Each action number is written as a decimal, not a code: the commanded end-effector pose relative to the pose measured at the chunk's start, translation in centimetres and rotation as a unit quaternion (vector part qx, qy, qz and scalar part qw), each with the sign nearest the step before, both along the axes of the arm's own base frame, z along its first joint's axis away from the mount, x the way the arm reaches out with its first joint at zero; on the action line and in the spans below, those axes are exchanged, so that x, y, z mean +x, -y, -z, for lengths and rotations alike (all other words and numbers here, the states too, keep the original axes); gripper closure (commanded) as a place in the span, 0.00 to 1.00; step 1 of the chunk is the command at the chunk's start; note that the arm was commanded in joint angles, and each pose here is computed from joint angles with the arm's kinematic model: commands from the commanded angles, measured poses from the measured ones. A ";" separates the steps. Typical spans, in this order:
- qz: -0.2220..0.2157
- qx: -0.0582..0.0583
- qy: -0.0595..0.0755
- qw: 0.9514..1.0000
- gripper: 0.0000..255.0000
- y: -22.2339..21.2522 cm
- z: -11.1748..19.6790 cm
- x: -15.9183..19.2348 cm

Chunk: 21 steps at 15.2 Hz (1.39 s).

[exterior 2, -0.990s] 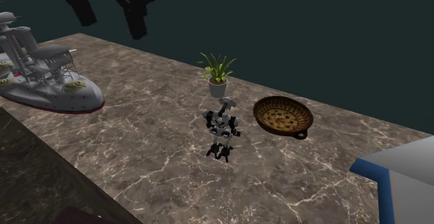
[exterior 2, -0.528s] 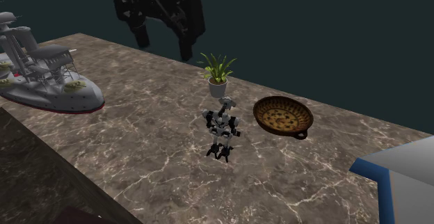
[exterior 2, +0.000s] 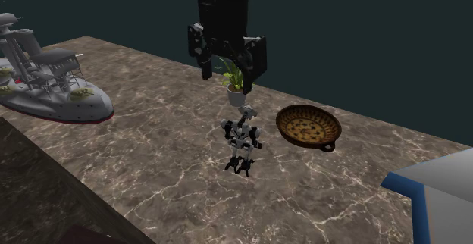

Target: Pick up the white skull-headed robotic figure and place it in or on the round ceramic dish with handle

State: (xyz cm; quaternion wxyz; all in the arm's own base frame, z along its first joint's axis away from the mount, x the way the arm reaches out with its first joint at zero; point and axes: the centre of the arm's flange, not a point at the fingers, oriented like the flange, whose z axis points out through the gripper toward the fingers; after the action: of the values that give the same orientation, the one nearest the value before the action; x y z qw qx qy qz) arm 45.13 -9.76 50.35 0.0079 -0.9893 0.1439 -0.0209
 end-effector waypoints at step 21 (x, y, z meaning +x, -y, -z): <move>0.026 -0.005 -0.019 0.999 1.00 3.7 8.1 4.0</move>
State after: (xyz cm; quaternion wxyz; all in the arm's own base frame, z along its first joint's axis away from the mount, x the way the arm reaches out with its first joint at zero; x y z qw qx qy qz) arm 49.08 -13.45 42.21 -0.0004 -0.9855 0.1695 -0.0029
